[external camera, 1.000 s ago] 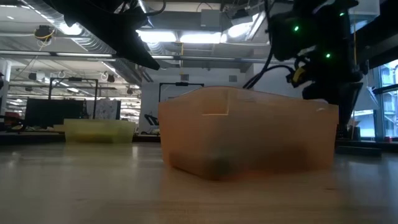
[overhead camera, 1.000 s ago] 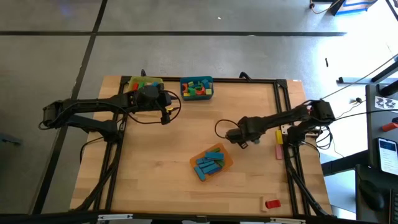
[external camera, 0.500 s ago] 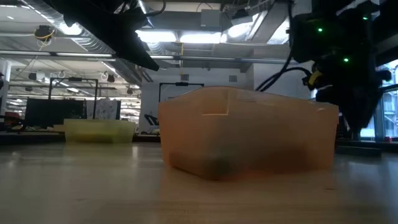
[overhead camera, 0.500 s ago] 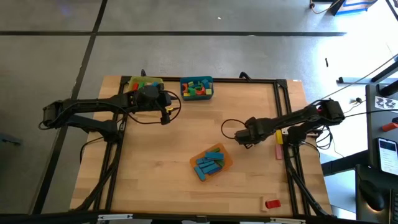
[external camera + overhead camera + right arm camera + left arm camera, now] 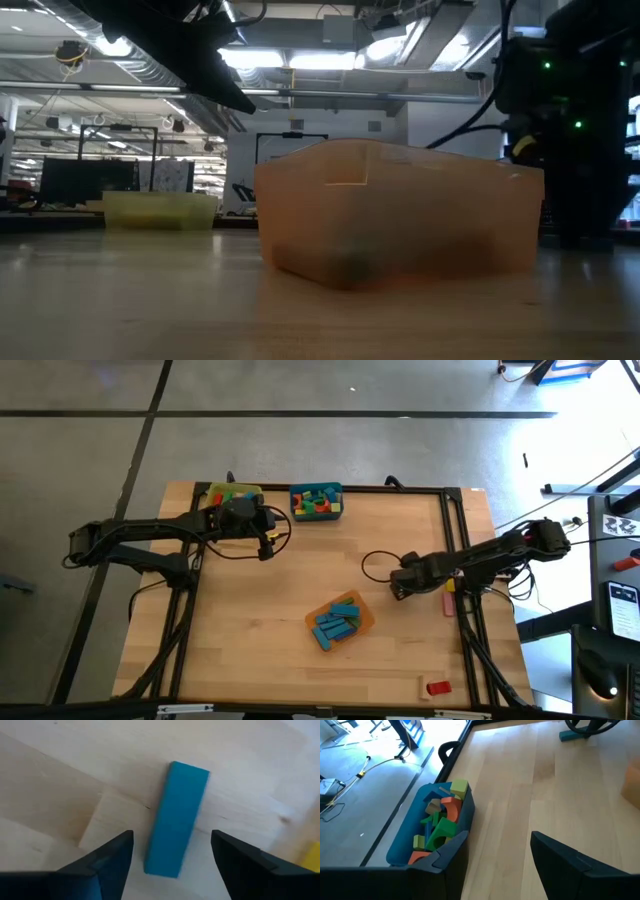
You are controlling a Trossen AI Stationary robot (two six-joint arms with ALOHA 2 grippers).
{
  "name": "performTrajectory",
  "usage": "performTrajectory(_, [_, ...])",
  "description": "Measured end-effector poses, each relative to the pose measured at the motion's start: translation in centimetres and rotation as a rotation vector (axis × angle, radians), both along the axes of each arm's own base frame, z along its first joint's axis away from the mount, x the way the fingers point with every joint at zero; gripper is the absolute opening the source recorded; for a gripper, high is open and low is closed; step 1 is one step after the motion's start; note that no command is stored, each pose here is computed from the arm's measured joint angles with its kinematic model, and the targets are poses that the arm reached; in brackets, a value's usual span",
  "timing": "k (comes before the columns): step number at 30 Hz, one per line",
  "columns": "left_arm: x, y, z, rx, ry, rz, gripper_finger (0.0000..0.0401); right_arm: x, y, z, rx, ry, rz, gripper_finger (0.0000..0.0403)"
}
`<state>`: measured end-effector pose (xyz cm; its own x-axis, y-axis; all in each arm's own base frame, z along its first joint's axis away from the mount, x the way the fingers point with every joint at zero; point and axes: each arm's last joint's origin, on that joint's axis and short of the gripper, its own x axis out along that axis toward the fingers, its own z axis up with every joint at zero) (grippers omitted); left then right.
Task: Sort blocks by size
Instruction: Put the blue rectangular block into the orange bin
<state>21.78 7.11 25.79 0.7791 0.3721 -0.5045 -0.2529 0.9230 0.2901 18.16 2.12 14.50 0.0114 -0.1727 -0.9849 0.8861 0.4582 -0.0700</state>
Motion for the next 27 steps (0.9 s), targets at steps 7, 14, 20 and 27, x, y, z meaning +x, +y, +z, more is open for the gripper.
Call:
performTrajectory(7, [0.01,0.00,0.00,0.000,-0.001,0.000,0.0196,-0.19,-0.04,-0.93,-0.004,-0.043,-0.001,0.0268])
performTrajectory(14, [0.01,0.00,0.01,0.000,-0.001,0.000,0.0196,-0.19,-0.05,-0.97,-0.005,-0.043,0.000,0.0268])
performTrajectory(20, [0.01,0.00,0.01,0.000,-0.001,0.000,0.0196,-0.08,-0.03,-1.00,-0.003,-0.053,0.000,0.0226])
performTrajectory(27, [0.01,0.00,0.01,0.001,-0.001,0.000,0.0196,0.09,-0.04,-1.00,-0.017,-0.070,0.004,0.0140])
